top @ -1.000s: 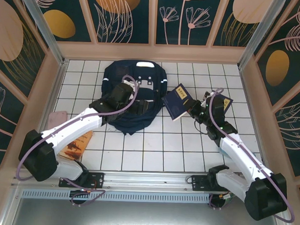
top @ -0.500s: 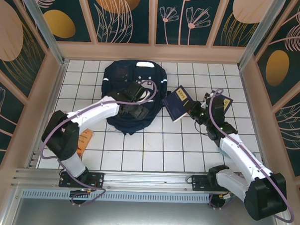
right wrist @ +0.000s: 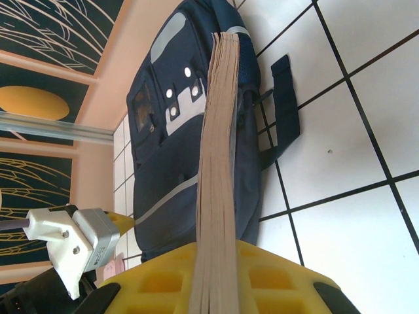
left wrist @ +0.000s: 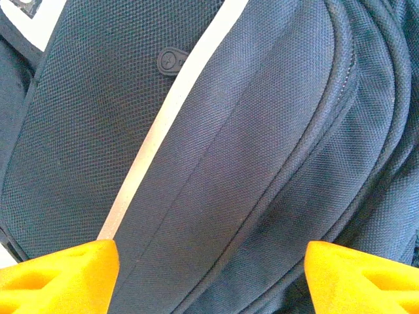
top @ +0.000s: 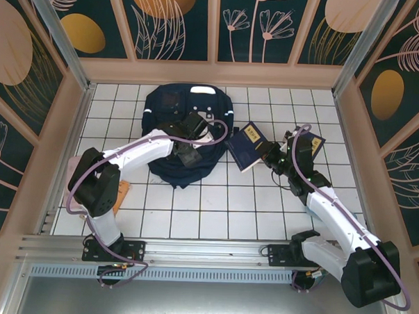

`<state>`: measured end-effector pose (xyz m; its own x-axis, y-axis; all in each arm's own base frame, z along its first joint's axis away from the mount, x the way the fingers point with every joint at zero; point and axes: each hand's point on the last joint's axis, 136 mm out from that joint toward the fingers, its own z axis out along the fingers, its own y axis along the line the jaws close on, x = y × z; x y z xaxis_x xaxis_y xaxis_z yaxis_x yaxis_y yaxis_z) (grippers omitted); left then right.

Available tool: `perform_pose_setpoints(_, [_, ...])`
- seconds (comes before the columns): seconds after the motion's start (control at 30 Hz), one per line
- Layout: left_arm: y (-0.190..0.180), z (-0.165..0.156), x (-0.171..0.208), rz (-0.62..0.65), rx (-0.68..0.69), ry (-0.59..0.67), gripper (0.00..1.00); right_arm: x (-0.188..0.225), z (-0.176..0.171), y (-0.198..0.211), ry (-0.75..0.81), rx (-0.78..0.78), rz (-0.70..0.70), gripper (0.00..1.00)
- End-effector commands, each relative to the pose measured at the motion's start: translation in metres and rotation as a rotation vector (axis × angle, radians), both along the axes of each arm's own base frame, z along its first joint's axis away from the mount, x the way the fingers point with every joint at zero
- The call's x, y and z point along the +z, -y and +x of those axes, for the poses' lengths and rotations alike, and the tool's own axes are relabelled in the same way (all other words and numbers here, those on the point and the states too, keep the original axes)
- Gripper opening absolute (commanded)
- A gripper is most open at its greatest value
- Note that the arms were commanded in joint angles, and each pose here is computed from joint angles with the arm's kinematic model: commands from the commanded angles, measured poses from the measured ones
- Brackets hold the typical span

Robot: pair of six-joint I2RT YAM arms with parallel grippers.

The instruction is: Pack the student bag

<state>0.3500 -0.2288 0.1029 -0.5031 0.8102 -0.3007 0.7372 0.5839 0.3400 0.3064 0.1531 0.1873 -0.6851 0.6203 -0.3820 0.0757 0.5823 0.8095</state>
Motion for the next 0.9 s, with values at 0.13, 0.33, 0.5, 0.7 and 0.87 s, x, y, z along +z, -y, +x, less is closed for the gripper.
perform_pose_setpoints(0.13, [0.002, 0.002, -0.013, 0.087, -0.112, -0.047, 0.69, 0.016, 0.001, -0.002, 0.04, 0.009, 0.044, 0.1])
perform_pose_setpoints(0.33, [0.005, 0.013, -0.025, 0.129, -0.137, -0.051, 0.61, 0.018, 0.002, -0.003, 0.041, 0.008, 0.05, 0.1])
perform_pose_setpoints(0.5, [0.005, 0.02, -0.034, 0.166, -0.149, -0.051, 0.53, 0.017, 0.001, -0.003, 0.038, 0.009, 0.047, 0.1])
perform_pose_setpoints(0.7, [-0.001, 0.034, -0.033, 0.236, -0.12, -0.027, 0.26, 0.017, 0.0, -0.002, 0.045, 0.009, 0.046, 0.1])
perform_pose_setpoints(0.87, [0.006, 0.049, -0.005, 0.203, -0.102, 0.059, 0.14, 0.011, -0.004, 0.003, 0.042, -0.008, 0.028, 0.1])
